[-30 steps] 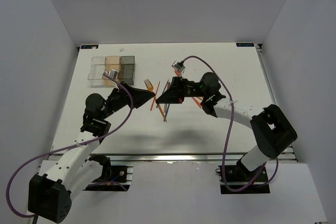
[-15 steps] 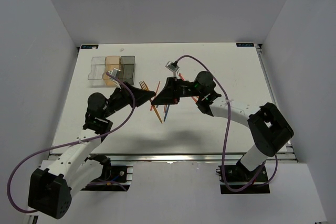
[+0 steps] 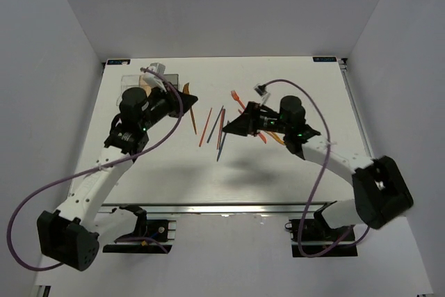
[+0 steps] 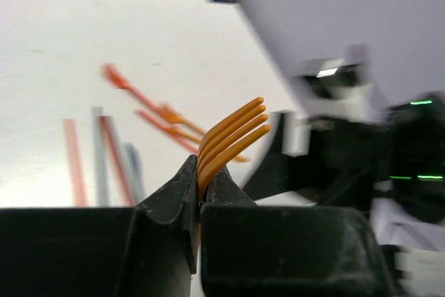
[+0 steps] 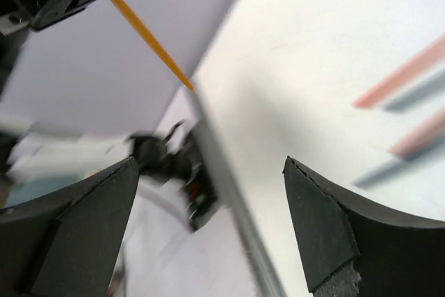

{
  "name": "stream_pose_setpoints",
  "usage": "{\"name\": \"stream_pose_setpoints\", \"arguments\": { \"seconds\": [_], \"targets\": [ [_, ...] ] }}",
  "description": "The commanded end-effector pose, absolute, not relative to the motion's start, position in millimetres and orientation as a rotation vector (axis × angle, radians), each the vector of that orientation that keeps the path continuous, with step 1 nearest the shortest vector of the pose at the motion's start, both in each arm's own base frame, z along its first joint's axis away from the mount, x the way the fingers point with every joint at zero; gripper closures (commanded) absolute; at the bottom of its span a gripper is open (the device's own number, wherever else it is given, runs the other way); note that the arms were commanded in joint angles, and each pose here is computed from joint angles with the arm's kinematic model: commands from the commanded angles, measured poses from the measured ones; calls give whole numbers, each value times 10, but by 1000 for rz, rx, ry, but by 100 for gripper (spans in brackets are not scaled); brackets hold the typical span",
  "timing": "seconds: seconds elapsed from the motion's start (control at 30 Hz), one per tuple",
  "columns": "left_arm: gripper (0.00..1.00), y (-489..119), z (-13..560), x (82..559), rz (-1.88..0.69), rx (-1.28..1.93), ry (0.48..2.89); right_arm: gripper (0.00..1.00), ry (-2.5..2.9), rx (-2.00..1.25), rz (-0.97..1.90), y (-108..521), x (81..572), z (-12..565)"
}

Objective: Sort the eating utensils into containers

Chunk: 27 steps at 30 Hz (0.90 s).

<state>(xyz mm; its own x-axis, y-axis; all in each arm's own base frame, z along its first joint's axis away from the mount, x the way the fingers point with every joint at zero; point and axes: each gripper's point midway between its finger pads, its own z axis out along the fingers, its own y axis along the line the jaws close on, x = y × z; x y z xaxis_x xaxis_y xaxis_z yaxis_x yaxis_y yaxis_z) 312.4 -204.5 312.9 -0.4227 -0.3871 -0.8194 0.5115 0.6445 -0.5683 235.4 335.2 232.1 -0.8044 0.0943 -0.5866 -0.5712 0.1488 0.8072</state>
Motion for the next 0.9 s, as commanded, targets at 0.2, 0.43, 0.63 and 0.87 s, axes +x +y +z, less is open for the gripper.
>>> {"name": "stream_pose_setpoints", "arguments": {
  "seconds": [0.2,0.43,0.63,0.87],
  "targets": [
    [100,-1465,2682,4487,-697,351,1903,11,2025,-314,1012,2409,2598,2147],
    [99,-1001,2078,5578,-382,151,2075,11,2038,-307,954,2213,2414,2040],
    [100,-812,1684,5840,-251,80,2109,11,2050,-310,959,2211,2378,2004],
    [99,-763,1289,5878,-237,7,2167,11,2056,-304,942,2200,2407,1986]
  ]
}}
